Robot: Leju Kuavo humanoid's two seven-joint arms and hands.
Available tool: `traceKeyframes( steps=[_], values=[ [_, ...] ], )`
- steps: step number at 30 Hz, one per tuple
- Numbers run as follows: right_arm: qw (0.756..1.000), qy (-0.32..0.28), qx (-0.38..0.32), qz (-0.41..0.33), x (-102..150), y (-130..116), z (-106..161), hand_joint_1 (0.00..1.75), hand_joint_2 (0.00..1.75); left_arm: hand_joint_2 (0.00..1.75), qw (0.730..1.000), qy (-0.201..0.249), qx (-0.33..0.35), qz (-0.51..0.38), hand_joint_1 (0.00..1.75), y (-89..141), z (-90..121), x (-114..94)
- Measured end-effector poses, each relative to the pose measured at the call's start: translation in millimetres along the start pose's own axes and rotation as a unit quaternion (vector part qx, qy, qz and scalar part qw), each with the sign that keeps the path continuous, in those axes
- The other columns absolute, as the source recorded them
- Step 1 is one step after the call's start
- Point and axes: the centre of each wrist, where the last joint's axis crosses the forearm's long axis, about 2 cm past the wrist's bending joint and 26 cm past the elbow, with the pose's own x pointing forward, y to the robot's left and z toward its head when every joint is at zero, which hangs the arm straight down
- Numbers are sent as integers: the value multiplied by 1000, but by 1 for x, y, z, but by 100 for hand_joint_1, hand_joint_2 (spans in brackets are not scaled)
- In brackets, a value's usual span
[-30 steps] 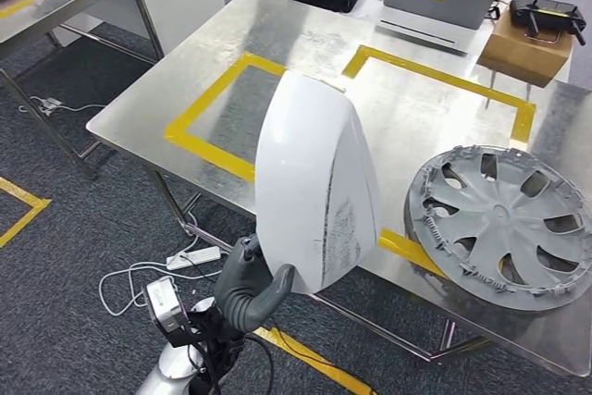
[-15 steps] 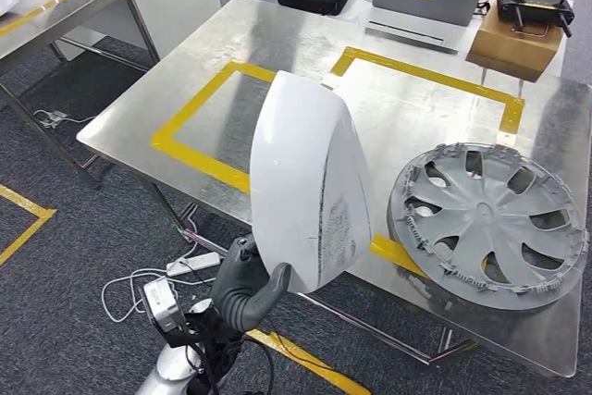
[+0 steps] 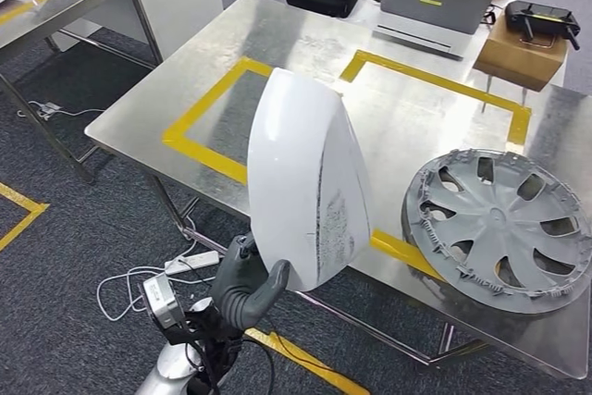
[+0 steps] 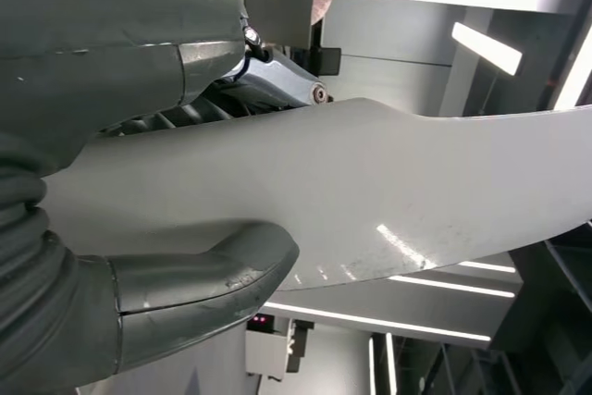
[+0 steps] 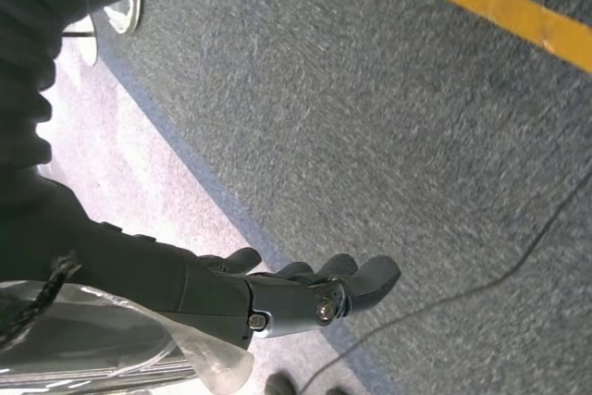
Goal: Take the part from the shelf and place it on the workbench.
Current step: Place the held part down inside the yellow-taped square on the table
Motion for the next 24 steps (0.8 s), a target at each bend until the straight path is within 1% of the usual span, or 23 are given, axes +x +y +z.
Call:
traceKeyframes(
  steps=[5, 13, 24],
  values=[
    [1000, 1, 2, 1, -1, 0, 0, 0, 175, 175, 1000, 1, 1, 2, 175, 0, 0, 0],
    [1000, 1, 7, 5, -2, 1, 0, 0, 175, 175, 1000, 3, -17, 0, 175, 0, -1, 0],
    [1000, 1, 10, 3, -1, 3, 1, 0, 175, 175, 1000, 11, -6, -1, 175, 0, 2, -2]
  ],
)
